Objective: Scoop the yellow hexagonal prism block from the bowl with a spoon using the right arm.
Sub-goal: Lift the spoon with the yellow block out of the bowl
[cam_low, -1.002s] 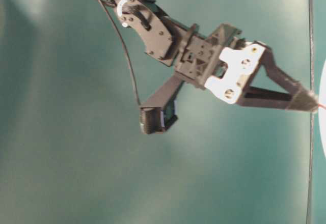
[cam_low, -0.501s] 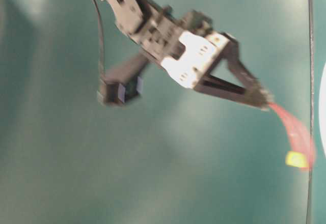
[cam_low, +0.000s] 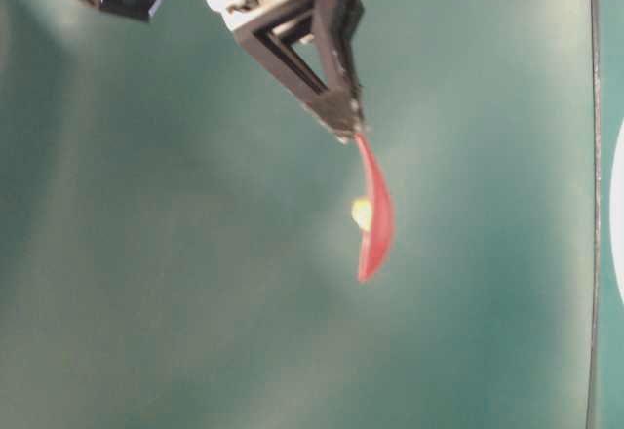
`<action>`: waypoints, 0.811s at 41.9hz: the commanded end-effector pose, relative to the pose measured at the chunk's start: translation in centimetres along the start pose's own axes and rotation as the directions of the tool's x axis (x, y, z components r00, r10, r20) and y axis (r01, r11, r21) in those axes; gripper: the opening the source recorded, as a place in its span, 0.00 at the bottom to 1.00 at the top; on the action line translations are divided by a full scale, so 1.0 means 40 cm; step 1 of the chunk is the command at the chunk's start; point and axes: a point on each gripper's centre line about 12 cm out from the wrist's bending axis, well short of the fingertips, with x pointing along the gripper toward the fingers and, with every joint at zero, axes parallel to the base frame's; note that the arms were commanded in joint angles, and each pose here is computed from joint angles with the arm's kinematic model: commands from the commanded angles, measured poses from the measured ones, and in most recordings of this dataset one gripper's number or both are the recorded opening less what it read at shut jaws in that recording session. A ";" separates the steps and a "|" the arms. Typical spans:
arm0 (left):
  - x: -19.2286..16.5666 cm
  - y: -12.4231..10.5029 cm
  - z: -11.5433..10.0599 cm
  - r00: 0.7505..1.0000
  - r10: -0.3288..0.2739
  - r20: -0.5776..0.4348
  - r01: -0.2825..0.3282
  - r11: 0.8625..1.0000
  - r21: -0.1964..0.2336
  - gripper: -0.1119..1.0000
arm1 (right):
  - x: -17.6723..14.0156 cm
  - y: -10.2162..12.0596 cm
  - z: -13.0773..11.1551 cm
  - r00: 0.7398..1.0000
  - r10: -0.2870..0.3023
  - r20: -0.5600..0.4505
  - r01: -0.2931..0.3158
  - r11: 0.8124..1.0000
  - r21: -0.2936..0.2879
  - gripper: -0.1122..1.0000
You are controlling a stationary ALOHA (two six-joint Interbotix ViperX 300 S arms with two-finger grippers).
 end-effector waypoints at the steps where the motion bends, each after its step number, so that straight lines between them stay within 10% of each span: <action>1: 0.004 -0.001 0.010 1.000 -0.002 0.014 0.002 1.000 0.000 0.09 | -0.011 0.008 0.027 0.999 0.009 0.039 -0.009 1.000 0.001 0.30; 34: 0.004 -0.001 0.007 1.000 -0.002 0.006 0.002 1.000 -0.008 0.09 | -0.017 0.009 0.005 0.999 0.014 -0.030 -0.013 1.000 0.013 0.30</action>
